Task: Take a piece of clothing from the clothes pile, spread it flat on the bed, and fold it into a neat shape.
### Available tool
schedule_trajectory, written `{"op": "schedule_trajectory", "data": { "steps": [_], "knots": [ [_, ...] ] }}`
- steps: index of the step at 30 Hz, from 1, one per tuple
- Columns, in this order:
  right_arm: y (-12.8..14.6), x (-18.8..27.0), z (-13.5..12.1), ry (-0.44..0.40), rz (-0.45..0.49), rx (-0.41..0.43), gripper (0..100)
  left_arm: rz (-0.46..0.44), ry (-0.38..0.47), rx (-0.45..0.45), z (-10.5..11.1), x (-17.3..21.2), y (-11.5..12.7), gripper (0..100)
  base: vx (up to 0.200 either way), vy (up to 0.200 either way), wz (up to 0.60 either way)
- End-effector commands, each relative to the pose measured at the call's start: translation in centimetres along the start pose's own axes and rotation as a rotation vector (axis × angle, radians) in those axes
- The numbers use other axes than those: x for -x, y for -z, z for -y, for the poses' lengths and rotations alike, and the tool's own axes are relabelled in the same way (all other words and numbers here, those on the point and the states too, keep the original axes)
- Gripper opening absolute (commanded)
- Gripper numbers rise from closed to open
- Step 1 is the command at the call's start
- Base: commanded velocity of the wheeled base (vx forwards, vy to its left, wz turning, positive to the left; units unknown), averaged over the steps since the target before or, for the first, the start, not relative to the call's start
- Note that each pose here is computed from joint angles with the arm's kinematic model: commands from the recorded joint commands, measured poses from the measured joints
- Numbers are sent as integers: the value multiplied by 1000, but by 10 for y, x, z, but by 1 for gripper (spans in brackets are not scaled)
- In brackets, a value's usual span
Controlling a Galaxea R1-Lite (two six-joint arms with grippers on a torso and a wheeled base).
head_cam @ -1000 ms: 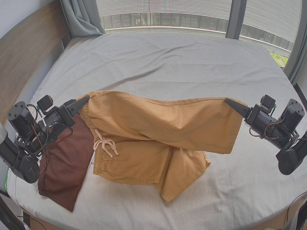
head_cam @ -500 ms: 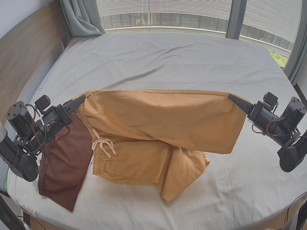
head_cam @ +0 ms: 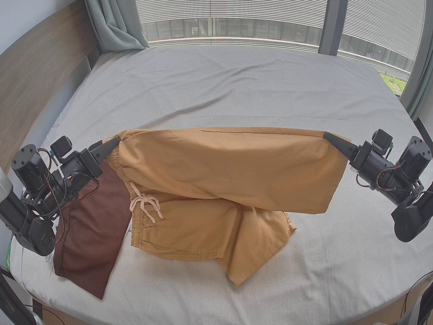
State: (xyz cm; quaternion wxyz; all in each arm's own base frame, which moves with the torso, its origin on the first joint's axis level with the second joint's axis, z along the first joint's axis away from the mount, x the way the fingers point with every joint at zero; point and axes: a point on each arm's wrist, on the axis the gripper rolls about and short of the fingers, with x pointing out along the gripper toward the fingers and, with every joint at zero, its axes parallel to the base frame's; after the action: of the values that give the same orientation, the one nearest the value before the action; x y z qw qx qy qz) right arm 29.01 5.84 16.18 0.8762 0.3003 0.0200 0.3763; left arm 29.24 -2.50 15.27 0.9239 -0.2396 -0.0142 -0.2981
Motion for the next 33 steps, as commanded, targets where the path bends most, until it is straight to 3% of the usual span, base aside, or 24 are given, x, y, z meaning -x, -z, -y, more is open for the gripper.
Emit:
{"op": "schedule_trajectory", "data": {
  "steps": [1, 10, 17, 33],
  "knots": [
    [3, -2, -1, -7, -8, -3, 0, -3, 2, 2, 0, -1, 1, 0, 0, 0, 0],
    [-2, -22, 8, -32, 12, 19, 0, -10, 5, -1, -1, -8, 6, 0, 0, 0, 0],
    [-1, -35, 23, -30, 16, 21, 0, -3, -23, -52, -17, -25, 13, 0, 0, 0, 0],
    [5, -62, 54, -42, 18, 28, 0, 26, -35, 1, -31, -49, 19, 0, 0, 0, 0]
  ]
}}
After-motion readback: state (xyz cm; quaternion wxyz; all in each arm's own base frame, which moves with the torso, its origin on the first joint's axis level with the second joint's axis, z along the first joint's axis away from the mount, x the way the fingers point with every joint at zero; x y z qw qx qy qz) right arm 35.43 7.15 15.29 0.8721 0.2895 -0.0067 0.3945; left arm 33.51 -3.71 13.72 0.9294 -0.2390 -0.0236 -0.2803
